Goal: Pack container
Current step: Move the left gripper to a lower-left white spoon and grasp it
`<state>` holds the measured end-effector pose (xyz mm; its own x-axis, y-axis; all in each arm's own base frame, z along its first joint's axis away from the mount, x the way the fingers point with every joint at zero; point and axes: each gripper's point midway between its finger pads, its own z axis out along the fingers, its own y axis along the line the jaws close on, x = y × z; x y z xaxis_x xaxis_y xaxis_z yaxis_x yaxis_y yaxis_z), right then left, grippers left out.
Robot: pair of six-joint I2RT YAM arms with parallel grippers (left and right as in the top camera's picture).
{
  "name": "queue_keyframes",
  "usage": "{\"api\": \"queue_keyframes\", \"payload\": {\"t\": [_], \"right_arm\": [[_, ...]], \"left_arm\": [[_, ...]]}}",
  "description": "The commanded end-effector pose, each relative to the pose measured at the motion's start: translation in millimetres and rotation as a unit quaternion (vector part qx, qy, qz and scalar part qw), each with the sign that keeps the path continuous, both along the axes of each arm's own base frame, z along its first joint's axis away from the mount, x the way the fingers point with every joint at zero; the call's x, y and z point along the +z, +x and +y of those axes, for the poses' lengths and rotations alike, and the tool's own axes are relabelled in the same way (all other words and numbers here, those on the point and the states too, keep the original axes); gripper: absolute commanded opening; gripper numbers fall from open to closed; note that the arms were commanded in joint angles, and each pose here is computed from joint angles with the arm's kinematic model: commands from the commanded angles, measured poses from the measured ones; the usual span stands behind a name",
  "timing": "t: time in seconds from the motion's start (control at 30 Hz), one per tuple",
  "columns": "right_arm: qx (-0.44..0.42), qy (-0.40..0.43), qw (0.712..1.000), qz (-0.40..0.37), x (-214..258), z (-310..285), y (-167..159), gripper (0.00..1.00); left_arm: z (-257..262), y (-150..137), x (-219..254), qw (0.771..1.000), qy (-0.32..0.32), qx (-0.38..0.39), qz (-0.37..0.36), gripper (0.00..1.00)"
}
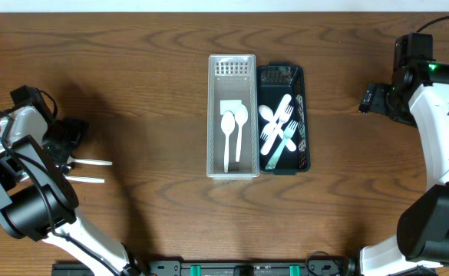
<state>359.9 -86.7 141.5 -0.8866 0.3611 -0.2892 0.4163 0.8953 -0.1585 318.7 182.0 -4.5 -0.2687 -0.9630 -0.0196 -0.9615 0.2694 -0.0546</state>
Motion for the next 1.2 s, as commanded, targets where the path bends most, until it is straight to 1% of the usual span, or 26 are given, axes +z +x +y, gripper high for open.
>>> {"api": "queue_keyframes", "payload": {"t": [0.0, 0.1, 0.13, 0.17, 0.23, 0.27, 0.33, 0.37, 0.5, 0.57, 0.6, 0.73, 1.0, 1.17], "right_arm": [[0.002, -0.001, 1.000, 0.004, -1, -2, -2, 0.99], [0.007, -0.002, 1.000, 0.005, -1, -2, -2, 0.99], [0.008, -0.002, 1.000, 0.006, -1, -2, -2, 0.99], [0.008, -0.002, 1.000, 0.006, -1, -2, -2, 0.99], [0.008, -0.002, 1.000, 0.007, -1, -2, -2, 0.99], [0.008, -0.002, 1.000, 0.007, -1, -2, -2, 0.99], [0.008, -0.002, 1.000, 0.007, -1, -2, -2, 0.99], [0.008, -0.002, 1.000, 0.007, -1, -2, -2, 0.99], [0.008, -0.002, 1.000, 0.007, -1, -2, -2, 0.99], [0.008, -0.002, 1.000, 0.007, -1, -2, -2, 0.99], [0.008, -0.002, 1.000, 0.007, -1, -2, -2, 0.99], [0.008, -0.002, 1.000, 0.006, -1, -2, -2, 0.99], [0.008, -0.002, 1.000, 0.006, -1, -2, -2, 0.99], [0.008, -0.002, 1.000, 0.006, -1, -2, -2, 0.99]], "left_arm": [[-21, -24, -25, 0.998, -0.048, -0.006, 0.045, 0.98], [-23, -26, -25, 0.997, -0.053, -0.005, 0.047, 0.98], [-24, -26, -25, 0.997, -0.053, -0.005, 0.048, 0.93], [-24, -26, -25, 0.997, -0.054, -0.005, 0.048, 0.85], [-24, -27, -25, 0.997, -0.054, -0.005, 0.049, 0.66], [-24, -27, -25, 0.997, -0.054, -0.005, 0.049, 0.59], [-24, -26, -25, 0.997, -0.054, -0.005, 0.048, 0.50], [-24, -26, -25, 0.997, -0.054, -0.005, 0.048, 0.47], [-25, -28, -25, 0.997, -0.056, -0.005, 0.051, 0.38], [-25, -29, -25, 0.997, -0.057, -0.005, 0.054, 0.34], [-26, -30, -25, 0.997, -0.058, -0.005, 0.055, 0.31], [-27, -31, -24, 0.997, -0.060, -0.005, 0.058, 0.07], [-28, -31, -24, 0.996, -0.064, -0.006, 0.058, 0.06], [-45, -16, -5, 0.993, -0.111, -0.021, 0.024, 0.06]]}}
